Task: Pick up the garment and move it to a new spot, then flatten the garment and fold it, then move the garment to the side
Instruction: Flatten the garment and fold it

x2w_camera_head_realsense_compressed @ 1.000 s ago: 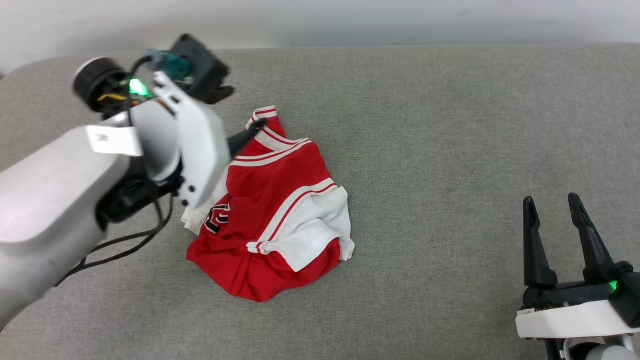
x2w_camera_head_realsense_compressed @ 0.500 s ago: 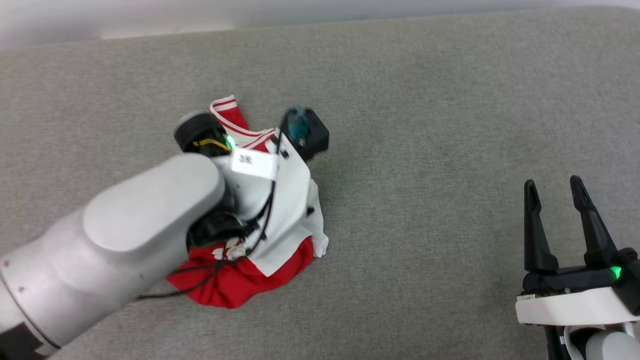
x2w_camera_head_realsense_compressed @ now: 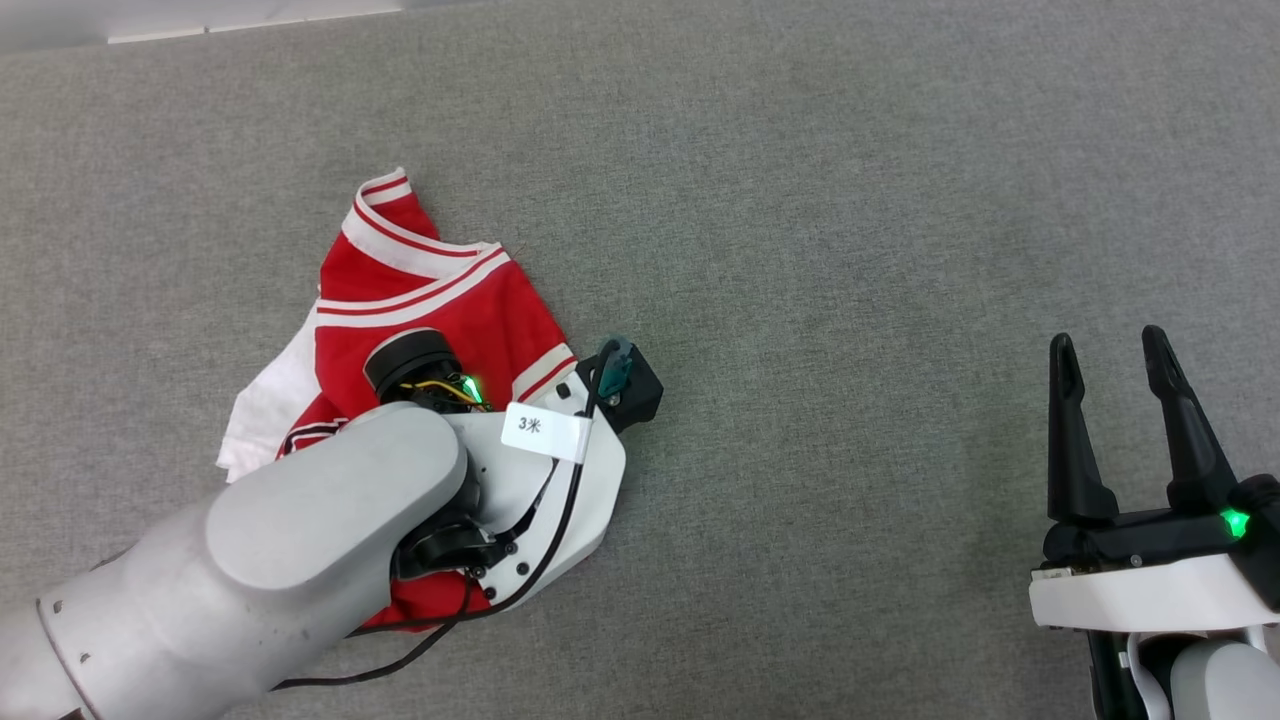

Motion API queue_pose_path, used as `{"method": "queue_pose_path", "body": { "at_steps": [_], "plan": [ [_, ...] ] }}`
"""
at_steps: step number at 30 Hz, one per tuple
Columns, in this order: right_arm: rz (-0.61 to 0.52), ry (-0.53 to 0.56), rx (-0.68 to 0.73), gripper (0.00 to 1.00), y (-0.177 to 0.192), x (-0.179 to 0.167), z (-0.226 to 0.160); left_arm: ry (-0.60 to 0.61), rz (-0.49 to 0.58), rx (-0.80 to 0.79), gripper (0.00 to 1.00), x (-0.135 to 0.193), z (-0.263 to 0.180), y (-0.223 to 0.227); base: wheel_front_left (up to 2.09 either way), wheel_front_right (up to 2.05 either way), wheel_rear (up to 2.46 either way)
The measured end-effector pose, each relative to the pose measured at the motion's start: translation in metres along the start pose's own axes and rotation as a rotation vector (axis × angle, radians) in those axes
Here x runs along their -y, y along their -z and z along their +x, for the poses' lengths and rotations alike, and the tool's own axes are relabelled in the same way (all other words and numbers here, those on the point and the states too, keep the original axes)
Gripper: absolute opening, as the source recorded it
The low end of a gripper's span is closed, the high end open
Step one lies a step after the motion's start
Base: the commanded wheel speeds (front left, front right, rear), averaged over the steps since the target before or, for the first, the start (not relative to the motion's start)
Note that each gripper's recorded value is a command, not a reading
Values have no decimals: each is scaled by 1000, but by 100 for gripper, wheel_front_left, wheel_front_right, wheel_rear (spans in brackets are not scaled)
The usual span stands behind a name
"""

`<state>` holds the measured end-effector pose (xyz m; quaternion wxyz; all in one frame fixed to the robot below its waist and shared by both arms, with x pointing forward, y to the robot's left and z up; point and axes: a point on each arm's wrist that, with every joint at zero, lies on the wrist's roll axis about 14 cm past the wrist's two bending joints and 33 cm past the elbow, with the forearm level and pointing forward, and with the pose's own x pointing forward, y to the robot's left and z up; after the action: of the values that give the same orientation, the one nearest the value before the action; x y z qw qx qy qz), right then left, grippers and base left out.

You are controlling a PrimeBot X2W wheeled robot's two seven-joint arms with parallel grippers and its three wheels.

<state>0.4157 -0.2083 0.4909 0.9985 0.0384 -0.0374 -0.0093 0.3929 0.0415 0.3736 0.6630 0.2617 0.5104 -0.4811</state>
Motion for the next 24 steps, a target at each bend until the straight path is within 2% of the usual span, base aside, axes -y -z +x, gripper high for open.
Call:
{"method": "queue_pose_path", "body": {
  "at_steps": [1,2,8,12,17,24],
  "plan": [
    [0,0,0,100,0,0,0,-3,1,9,19,-1,0,-1,0,0,0],
    [0,1,1,100,0,0,0,-6,-2,24,0,-2,1,-2,0,0,0],
    [-3,1,20,100,-8,1,-1,-1,-15,234,0,-2,-20,-43,0,0,0],
    [-4,1,33,100,-13,0,-3,-27,59,420,0,-3,-54,-93,0,0,0],
    [-13,20,38,100,-16,7,-5,-19,132,608,0,4,-75,-147,0,0,0],
    [-24,57,27,100,-12,20,-4,50,145,676,0,23,-41,-188,0,0,0]
  ]
}}
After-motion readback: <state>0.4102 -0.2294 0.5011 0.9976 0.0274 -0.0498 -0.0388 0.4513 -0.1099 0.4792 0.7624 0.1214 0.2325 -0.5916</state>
